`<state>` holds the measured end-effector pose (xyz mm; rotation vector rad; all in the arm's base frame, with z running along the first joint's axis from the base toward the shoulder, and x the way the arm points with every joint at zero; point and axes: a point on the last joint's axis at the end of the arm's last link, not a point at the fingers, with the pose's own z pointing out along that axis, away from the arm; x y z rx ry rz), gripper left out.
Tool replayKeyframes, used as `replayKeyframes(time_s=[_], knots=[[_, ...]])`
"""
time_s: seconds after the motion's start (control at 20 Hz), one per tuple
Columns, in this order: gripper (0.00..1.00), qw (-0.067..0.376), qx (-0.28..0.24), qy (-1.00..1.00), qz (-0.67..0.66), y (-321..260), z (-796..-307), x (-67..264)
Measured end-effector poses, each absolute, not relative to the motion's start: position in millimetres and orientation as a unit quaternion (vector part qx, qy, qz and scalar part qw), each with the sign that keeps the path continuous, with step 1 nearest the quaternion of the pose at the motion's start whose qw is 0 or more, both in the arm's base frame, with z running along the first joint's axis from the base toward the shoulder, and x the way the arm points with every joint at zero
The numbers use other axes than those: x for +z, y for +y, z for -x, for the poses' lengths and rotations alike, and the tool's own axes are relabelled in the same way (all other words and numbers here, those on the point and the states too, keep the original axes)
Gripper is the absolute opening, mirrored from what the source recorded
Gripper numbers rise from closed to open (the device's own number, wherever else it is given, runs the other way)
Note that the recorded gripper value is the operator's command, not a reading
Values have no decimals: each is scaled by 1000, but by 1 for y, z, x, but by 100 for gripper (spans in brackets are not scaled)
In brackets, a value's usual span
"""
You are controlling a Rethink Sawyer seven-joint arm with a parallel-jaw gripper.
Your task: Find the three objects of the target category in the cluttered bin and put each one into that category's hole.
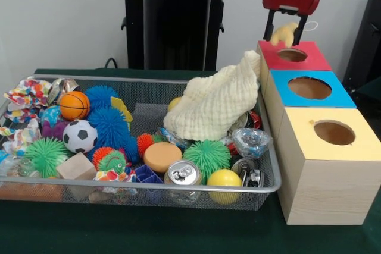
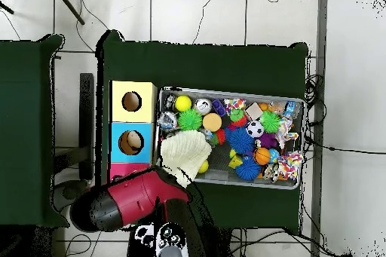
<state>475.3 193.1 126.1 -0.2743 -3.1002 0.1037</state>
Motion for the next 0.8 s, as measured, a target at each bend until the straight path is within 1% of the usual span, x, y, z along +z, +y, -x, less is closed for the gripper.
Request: replayKeyframes(time_s=[0.25, 0.55, 0.8], knots=[[100, 30, 36, -997, 67, 211, -460, 112], [100, 44, 39, -997, 48, 217, -447, 90], [100, 44, 38, -997, 50, 216, -450, 87]])
